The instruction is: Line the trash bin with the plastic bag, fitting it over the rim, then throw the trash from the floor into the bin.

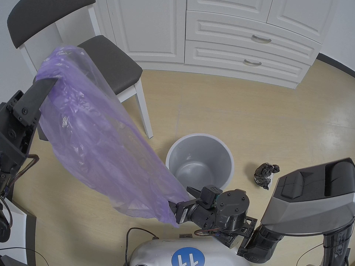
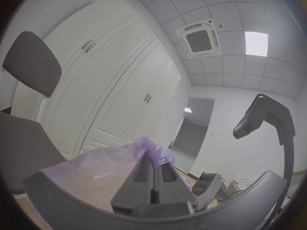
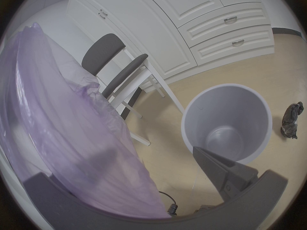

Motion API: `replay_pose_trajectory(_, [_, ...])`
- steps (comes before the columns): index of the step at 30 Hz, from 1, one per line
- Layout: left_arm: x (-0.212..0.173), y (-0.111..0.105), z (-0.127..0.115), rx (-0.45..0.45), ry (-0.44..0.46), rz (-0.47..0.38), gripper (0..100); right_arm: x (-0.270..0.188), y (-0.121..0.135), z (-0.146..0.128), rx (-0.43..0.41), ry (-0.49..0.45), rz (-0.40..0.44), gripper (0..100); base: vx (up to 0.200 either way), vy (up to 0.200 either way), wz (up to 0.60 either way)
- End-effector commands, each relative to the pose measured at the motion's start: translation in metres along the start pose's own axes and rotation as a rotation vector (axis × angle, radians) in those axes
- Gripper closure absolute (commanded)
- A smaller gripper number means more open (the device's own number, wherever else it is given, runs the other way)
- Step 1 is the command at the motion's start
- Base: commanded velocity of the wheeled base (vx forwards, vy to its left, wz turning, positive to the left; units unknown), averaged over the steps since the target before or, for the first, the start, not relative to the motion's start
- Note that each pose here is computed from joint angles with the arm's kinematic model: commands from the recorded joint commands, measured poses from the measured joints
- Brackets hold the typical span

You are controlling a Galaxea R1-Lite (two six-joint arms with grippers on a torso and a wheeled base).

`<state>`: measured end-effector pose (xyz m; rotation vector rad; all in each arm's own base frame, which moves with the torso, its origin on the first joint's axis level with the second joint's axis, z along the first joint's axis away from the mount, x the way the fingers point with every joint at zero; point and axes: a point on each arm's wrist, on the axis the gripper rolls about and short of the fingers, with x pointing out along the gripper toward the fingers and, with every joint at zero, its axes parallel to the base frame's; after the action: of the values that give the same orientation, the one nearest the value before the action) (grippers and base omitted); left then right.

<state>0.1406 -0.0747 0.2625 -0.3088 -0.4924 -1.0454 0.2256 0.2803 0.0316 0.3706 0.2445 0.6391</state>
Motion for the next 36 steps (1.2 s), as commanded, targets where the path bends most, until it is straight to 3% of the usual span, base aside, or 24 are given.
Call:
replay_pose_trajectory(1, [0.001, 0.0, 0.001, 0.003, -0.007, 0.003, 100, 0.0, 0.001, 0.001, 0.004, -0.015, 0.008, 0, 0.0, 0.0, 0.0])
replay_pose_trajectory(36, [0.0, 0.004, 0.003, 0.016, -0.012, 0.026, 100, 0.002, -0.008, -0.025, -0.005, 0.062, -0.018, 0, 0.0, 0.0, 0.0])
